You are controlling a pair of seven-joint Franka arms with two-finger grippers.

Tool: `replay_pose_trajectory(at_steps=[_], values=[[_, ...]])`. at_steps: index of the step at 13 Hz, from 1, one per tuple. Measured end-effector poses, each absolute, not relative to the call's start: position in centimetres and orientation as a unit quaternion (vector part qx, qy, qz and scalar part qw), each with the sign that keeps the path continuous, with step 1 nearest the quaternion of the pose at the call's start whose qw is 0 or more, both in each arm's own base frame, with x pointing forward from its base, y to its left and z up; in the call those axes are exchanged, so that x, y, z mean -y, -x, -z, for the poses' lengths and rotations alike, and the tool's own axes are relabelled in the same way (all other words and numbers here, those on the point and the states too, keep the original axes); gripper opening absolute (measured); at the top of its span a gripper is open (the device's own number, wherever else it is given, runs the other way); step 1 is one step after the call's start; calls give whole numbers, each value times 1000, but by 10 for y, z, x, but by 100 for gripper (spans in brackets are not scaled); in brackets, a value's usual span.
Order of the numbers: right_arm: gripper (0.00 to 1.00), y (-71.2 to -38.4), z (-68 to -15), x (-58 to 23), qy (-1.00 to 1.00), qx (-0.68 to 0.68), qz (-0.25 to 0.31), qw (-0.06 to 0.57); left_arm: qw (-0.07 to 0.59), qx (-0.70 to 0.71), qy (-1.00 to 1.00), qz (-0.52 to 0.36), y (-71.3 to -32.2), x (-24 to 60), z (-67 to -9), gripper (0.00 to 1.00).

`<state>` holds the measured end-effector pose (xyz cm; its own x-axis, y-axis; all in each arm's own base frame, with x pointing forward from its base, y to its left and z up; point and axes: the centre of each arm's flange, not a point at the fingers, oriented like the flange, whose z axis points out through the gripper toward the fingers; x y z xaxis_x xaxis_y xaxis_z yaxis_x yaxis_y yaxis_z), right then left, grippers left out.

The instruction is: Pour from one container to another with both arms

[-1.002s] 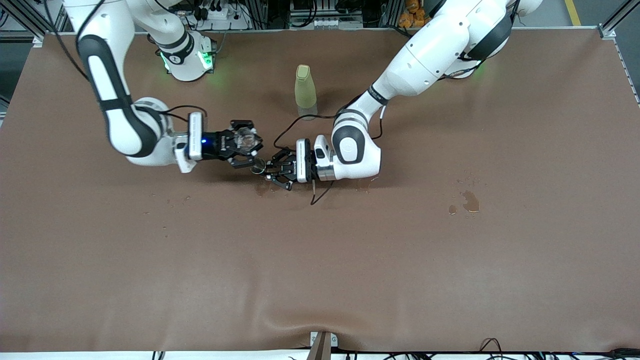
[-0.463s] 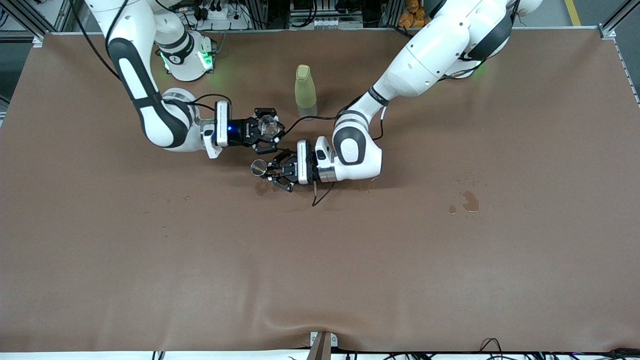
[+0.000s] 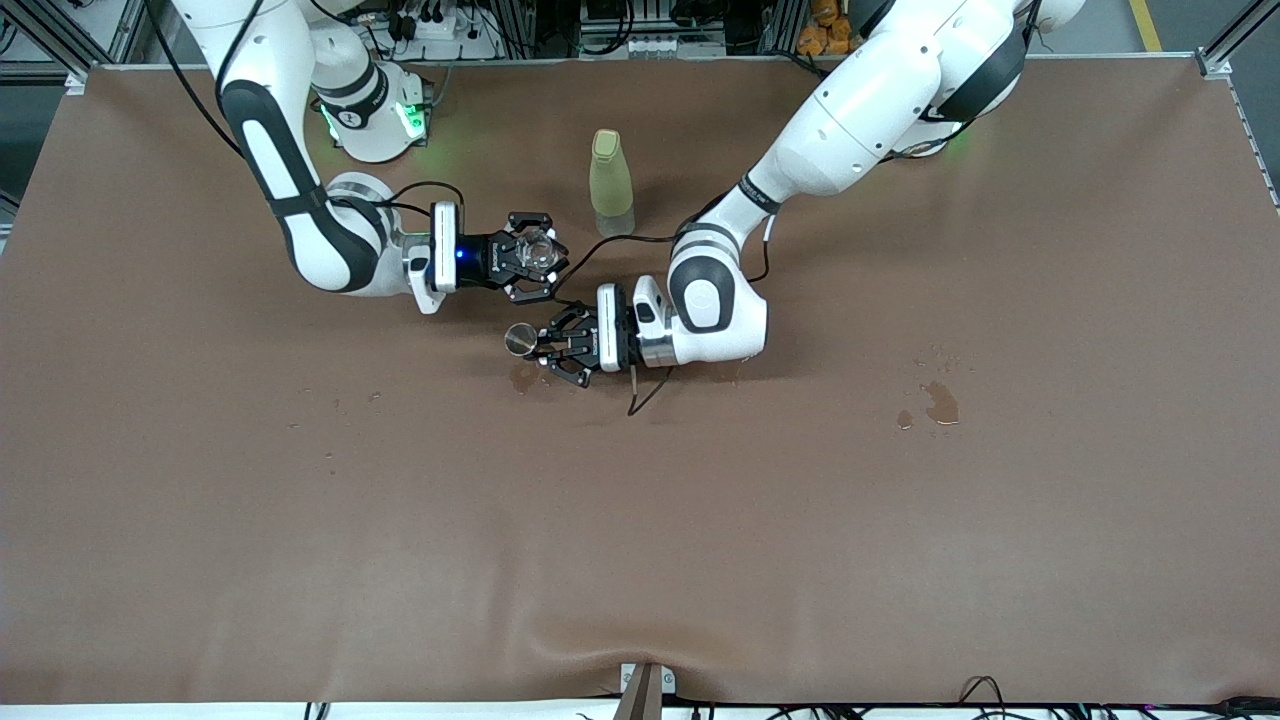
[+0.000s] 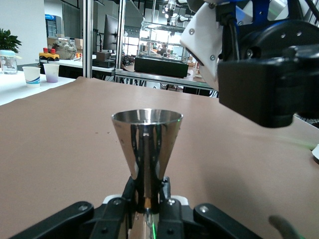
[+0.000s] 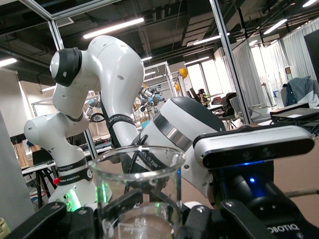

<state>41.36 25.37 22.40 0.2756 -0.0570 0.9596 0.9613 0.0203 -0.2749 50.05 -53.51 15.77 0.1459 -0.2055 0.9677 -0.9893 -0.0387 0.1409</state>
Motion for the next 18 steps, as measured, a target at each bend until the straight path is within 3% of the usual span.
replay_pose_trajectory(at_steps=[14,18], values=[[15,-422,-226,-251,615,275,354,648,472,508,-592,-409,-497,533,-151,21],[15,-422,-227,-251,626,245,330,663,445,520,-569,-455,-495,533,-146,21]])
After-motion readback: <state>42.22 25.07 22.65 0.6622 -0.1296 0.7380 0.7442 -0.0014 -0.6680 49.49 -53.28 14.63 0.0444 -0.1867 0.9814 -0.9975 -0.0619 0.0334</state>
